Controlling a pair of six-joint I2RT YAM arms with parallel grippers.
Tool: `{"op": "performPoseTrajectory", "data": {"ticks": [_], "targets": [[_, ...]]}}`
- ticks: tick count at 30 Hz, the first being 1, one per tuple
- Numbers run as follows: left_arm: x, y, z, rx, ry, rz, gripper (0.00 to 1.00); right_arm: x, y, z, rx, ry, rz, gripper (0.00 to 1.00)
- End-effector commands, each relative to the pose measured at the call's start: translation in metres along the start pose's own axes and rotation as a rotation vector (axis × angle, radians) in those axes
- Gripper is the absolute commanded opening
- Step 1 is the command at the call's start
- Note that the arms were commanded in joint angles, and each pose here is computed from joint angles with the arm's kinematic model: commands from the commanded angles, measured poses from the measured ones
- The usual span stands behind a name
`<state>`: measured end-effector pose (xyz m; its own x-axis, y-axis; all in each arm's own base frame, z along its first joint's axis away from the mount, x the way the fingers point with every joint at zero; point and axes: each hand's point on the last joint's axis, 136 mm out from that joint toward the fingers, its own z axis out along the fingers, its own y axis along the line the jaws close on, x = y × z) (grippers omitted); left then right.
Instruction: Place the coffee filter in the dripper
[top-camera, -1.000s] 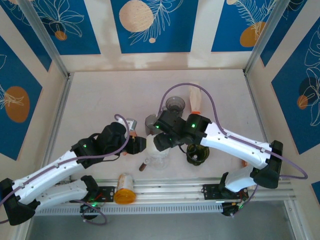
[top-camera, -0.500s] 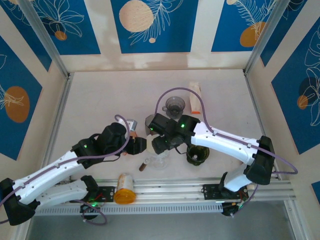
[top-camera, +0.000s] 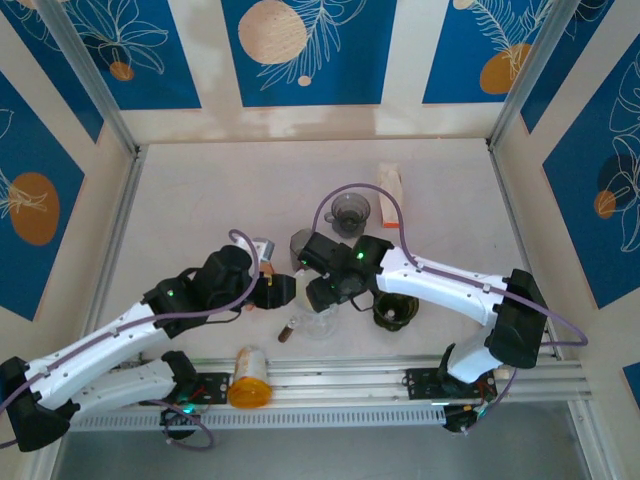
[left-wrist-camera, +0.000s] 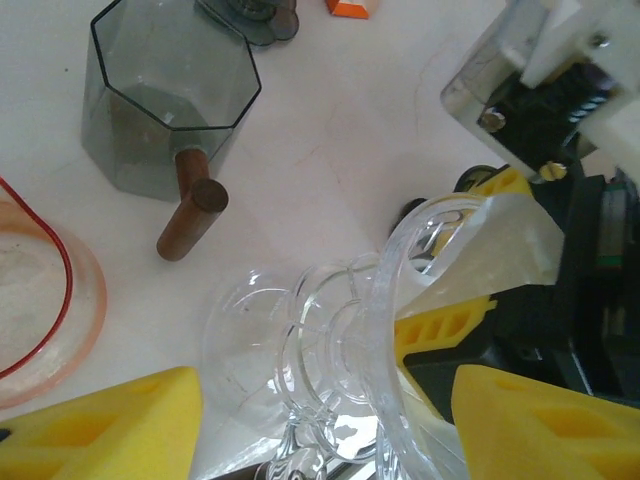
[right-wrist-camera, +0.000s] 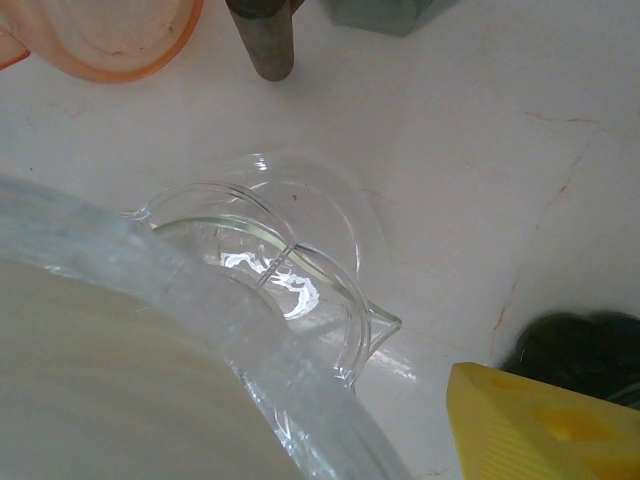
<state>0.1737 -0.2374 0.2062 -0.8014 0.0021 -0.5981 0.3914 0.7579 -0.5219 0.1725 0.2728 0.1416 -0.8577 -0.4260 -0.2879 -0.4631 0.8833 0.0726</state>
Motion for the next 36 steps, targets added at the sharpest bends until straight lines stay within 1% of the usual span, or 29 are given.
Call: {"op": "performPoseTrajectory", "data": {"ticks": [1, 5, 13, 19, 26, 33, 36], "targets": [[-0.004, -0.011, -0.007, 0.07, -0.038, -0.005, 0.72, 0.005, -0.001, 0.009, 0.001, 0.025, 0.024, 0.67], [-0.004, -0.013, -0.008, 0.086, -0.043, 0.003, 0.76, 0.007, -0.004, 0.014, 0.01, 0.032, 0.032, 0.67], [0.006, -0.005, 0.004, 0.043, 0.009, -0.003, 0.77, 0.01, -0.005, 0.021, 0.024, 0.047, 0.033, 0.66], [0.008, -0.002, 0.004, 0.03, 0.017, -0.004, 0.65, 0.011, -0.005, 0.019, 0.023, 0.045, 0.037, 0.67], [0.012, 0.001, 0.005, 0.013, 0.033, -0.008, 0.6, 0.003, 0.002, 0.01, -0.004, 0.007, 0.029, 0.66], [0.014, 0.003, 0.006, 0.005, 0.044, -0.012, 0.56, -0.017, 0.01, -0.024, -0.067, -0.098, 0.029, 0.67], [0.014, 0.004, 0.006, 0.002, 0.045, -0.011, 0.55, -0.018, 0.007, -0.037, -0.071, -0.126, 0.036, 0.67]]}}
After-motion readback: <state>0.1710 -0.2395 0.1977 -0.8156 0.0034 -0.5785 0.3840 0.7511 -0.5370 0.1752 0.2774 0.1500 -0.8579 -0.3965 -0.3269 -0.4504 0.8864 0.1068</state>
